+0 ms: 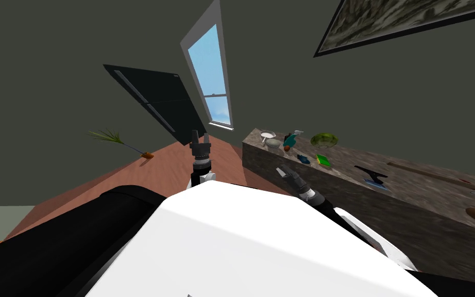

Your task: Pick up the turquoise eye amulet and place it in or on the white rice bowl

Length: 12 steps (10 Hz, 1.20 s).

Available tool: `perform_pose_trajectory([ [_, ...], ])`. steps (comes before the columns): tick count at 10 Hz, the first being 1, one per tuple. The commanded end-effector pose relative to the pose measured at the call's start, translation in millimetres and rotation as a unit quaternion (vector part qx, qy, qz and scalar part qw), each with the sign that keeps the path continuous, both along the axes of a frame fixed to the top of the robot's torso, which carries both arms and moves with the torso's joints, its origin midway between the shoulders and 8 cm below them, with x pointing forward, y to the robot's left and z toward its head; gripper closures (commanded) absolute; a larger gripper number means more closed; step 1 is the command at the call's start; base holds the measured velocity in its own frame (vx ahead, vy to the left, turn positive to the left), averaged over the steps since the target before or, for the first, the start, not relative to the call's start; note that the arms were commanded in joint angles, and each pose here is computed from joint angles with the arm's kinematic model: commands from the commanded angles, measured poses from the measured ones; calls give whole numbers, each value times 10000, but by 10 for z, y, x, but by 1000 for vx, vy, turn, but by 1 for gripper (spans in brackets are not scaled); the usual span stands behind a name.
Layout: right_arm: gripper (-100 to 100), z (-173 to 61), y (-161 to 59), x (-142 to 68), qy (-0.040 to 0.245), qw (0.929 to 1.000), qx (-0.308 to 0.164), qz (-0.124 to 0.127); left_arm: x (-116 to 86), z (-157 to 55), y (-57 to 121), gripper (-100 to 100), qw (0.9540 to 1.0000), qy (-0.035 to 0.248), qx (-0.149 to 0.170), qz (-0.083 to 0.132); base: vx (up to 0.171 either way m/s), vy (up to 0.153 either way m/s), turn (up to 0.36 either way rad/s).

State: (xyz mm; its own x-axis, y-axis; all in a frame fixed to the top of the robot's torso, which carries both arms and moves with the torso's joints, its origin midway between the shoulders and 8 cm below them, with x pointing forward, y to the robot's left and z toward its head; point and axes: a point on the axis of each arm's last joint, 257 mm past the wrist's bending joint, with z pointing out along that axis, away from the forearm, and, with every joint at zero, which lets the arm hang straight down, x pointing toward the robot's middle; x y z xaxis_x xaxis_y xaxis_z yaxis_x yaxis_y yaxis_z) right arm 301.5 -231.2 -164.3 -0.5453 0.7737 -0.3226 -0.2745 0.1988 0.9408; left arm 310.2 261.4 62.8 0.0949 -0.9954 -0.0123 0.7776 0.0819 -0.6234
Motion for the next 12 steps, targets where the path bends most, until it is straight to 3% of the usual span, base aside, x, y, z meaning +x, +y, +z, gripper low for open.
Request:
perform_pose_trajectory([
  [1,-100,-270,-109,-89,381,9991,-149,63,0,0,0,0,10000,0,0,0,-70,88,148],
  [3,-100,-315,-152,-109,453,9981,-365,181,0,0,0,0,10000,0,0,0,-40,59,23],
  [4,-100,-551,-266,-216,804,9955,-481,174,0,0,0,0,10000,0,0,0,-57,58,156],
  [5,-100,-562,-287,-230,836,9943,-614,263,0,0,0,0,10000,0,0,0,-50,62,67],
  [6,-100,-786,-411,-355,1183,9900,-730,247,0,0,0,0,10000,0,0,0,-46,81,159],
  [8,-100,-802,-460,-374,1236,9872,-934,368,0,0,0,0,10000,0,0,0,-28,42,19],
  [9,-100,-1022,-622,-521,1596,9803,-1108,358,0,0,0,0,10000,0,0,0,-18,50,188],
  [10,-100,-1022,-645,-529,1617,9786,-1203,419,0,0,0,0,10000,0,0,0,-21,50,73],
  [11,-100,-1228,-817,-691,1966,9702,-1364,386,0,0,0,0,10000,0,0,0,-26,62,119],
  [12,-100,-1223,-856,-699,1993,9674,-1495,467,0,0,0,0,10000,0,0,0,-23,51,81],
])
